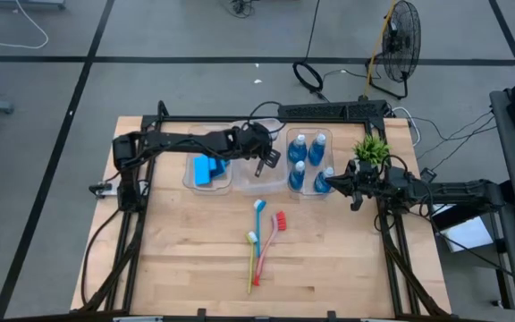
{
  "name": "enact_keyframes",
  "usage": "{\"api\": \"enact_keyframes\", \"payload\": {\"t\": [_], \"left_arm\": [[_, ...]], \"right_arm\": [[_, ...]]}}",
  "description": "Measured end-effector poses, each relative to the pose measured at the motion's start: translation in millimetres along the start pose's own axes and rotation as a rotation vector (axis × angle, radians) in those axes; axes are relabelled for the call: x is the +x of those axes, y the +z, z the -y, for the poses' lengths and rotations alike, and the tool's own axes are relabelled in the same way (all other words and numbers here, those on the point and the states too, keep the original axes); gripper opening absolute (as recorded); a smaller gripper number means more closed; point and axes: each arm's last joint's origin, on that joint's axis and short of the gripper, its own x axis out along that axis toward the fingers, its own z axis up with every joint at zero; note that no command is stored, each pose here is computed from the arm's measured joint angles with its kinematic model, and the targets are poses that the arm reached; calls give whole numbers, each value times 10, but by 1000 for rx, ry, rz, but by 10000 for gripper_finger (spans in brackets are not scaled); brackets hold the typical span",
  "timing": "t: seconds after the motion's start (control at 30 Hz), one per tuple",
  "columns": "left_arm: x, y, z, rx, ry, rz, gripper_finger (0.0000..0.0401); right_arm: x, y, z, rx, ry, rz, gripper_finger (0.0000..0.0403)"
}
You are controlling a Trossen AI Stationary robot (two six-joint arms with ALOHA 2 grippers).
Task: Pick & Place Kitchen Sink Supplies
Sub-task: Put the black dishwashing brush into the white bin, then put the light green dishwashing brush into the white bin
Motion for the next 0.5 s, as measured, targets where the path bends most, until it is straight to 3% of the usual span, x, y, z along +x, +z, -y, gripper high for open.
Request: {"api": "enact_keyframes", "payload": {"t": [0.27, 0.5], "left_arm": [[-2, 26, 24, -6, -19, 31, 118], [-131, 182, 75, 25, -77, 146, 155]], "right_arm": [[0, 1, -1, 0, 1, 1, 4], [0, 1, -1, 0, 2, 1, 4]]}}
